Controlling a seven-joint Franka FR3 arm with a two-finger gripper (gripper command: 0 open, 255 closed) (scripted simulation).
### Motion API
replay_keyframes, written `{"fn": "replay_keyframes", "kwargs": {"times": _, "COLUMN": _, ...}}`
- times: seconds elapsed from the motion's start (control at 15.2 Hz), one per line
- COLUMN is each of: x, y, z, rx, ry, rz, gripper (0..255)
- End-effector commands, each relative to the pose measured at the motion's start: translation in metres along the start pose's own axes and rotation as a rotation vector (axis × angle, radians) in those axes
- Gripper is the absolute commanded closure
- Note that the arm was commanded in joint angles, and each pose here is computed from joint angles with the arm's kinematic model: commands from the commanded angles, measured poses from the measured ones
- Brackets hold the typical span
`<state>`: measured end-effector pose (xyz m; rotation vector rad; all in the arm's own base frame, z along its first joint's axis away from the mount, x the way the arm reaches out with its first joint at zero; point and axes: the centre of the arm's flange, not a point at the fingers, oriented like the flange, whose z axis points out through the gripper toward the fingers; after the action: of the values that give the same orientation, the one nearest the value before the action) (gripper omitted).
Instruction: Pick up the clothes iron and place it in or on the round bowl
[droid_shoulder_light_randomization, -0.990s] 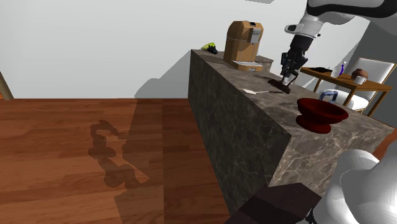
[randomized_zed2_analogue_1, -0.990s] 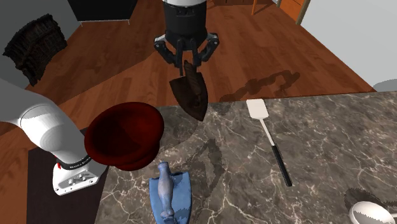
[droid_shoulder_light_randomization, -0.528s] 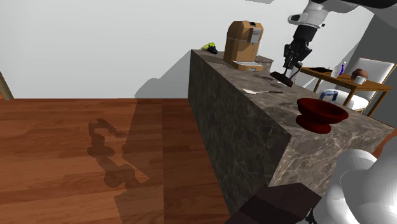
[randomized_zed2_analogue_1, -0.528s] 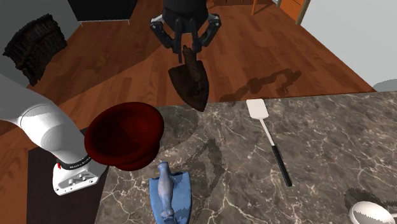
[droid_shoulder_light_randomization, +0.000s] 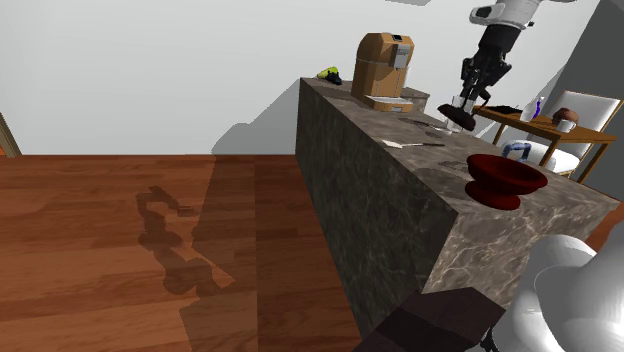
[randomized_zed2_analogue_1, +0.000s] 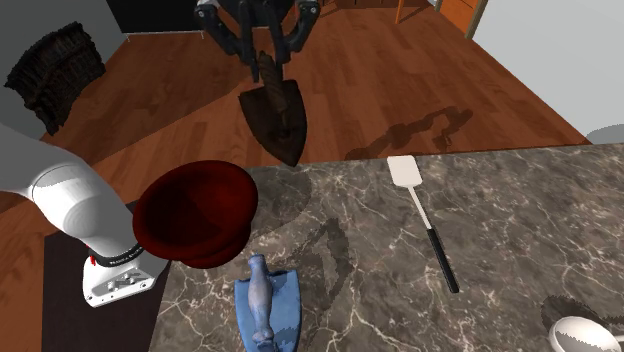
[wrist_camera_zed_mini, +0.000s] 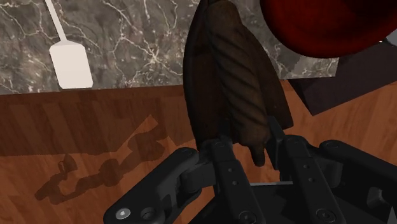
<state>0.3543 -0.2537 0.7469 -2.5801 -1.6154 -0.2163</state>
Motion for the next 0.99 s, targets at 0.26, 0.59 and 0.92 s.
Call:
{"fn": "replay_keyframes", "kwargs": {"times": 0.26, "x": -0.015, "y": -0.076, "z": -0.023, "rx": -0.001, "ry": -0.002, "rz": 0.000, "gripper": 255}}
{"fn": "replay_keyframes", "kwargs": {"times": 0.59, "x": -0.030, "y": -0.146, "z": -0.046, "rx": -0.001, "ry": -0.002, "rz": 0.000, "gripper": 255}}
{"fn": "replay_keyframes", "kwargs": {"times": 0.92, "x": -0.034, "y": -0.146, "z": -0.020, "rx": -0.001, "ry": -0.002, "rz": 0.000, "gripper": 255}}
